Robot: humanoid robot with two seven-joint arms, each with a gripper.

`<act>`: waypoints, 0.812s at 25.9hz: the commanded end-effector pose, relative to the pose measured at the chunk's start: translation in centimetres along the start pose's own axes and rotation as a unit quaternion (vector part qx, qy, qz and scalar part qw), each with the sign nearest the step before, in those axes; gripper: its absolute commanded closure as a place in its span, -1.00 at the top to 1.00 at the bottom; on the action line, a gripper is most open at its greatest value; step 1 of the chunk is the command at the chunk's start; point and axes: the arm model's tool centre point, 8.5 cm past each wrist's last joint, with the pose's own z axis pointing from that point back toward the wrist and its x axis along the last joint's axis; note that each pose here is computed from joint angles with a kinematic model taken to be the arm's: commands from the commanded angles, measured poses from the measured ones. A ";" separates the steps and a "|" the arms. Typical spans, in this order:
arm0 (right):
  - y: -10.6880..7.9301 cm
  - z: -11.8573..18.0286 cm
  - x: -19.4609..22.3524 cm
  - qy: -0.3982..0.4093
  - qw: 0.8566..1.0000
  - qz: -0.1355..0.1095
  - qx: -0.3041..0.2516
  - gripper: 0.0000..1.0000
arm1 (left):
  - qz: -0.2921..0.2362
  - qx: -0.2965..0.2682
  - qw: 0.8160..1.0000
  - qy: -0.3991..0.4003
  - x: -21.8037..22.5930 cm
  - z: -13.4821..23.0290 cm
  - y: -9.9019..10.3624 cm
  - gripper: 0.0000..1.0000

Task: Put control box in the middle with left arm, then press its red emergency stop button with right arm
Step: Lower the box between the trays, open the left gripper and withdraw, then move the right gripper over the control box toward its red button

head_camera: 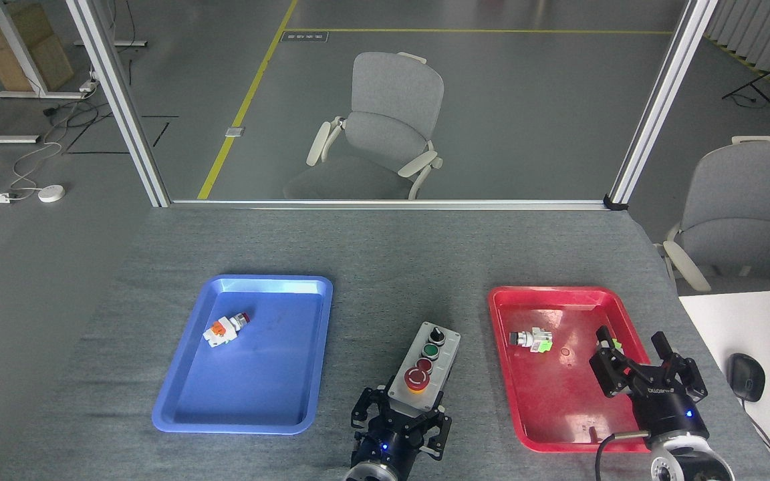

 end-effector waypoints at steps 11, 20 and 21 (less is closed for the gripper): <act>-0.8 -0.4 0.0 -0.002 1.000 -0.016 -0.021 0.76 | 0.024 0.039 0.999 0.006 0.3 2.4 -0.2 0.98; -1.4 -3.9 8.3 -0.139 0.990 -0.011 -0.039 -0.40 | -0.023 0.099 0.990 0.103 -10.6 8.6 1.3 0.98; -1.0 -4.2 10.0 -0.162 0.986 -0.009 -0.031 -0.58 | -0.019 0.103 0.989 0.108 -11.1 9.0 1.6 0.98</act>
